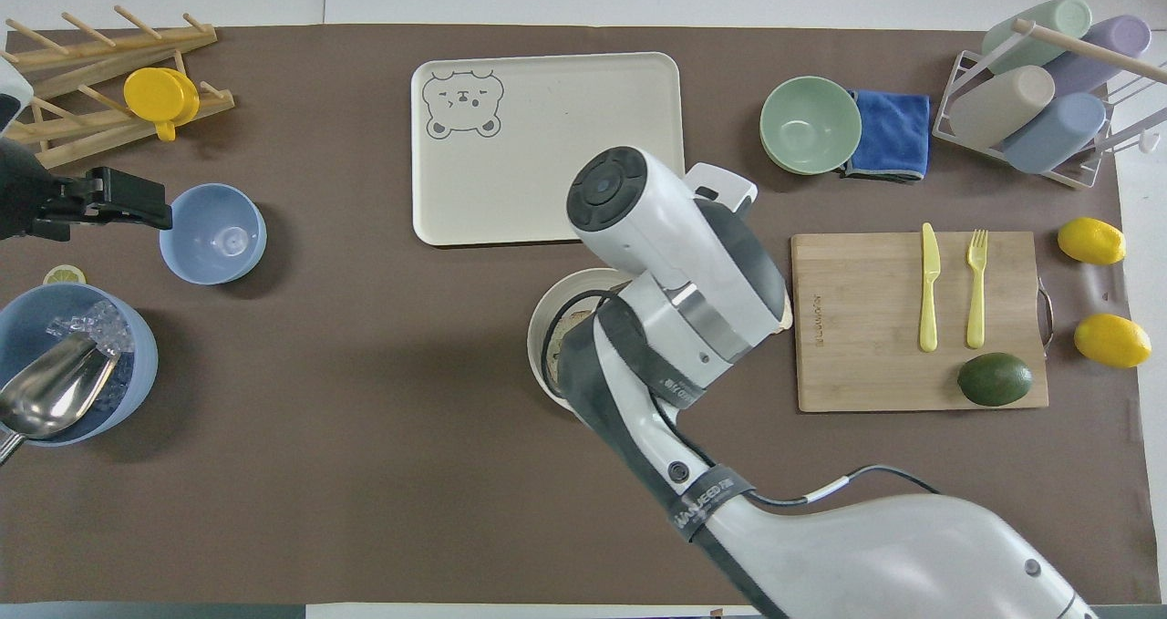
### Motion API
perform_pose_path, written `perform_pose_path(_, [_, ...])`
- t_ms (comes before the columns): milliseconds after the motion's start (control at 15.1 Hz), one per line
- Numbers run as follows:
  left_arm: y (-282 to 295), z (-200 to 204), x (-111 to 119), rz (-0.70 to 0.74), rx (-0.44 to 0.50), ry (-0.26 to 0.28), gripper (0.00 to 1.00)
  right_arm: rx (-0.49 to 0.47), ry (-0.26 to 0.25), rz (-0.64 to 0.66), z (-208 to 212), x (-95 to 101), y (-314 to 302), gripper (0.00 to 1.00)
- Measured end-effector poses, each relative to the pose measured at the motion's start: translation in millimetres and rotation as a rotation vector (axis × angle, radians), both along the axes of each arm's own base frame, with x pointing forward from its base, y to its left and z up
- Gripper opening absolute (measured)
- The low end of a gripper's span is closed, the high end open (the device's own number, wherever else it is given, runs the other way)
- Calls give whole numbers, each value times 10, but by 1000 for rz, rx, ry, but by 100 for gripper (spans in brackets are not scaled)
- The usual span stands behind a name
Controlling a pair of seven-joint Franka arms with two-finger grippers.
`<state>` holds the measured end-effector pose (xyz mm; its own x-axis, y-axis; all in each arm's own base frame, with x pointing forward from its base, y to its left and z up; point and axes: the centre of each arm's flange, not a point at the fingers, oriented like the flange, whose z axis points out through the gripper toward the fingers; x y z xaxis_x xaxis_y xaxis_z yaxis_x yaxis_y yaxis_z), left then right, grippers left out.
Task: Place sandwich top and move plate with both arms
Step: 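Carry the bread slice with the right gripper over the egg plate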
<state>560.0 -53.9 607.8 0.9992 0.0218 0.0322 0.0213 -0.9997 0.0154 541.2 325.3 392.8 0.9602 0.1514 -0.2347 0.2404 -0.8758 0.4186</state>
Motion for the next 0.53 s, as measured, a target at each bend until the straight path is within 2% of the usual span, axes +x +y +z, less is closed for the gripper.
perform_pose_path(132, [0, -3, -2, 0, 0, 2, 100, 25, -23, -4, 69, -247, 508, 9])
perform_pose_path(265, [2, -9, -3, 0, 0, 4, 100, 50, -41, -85, 22, -402, 763, 9])
perform_pose_path(530, [5, -94, -15, 1, 2, 22, 100, 126, -97, -177, -52, -383, 933, 9])
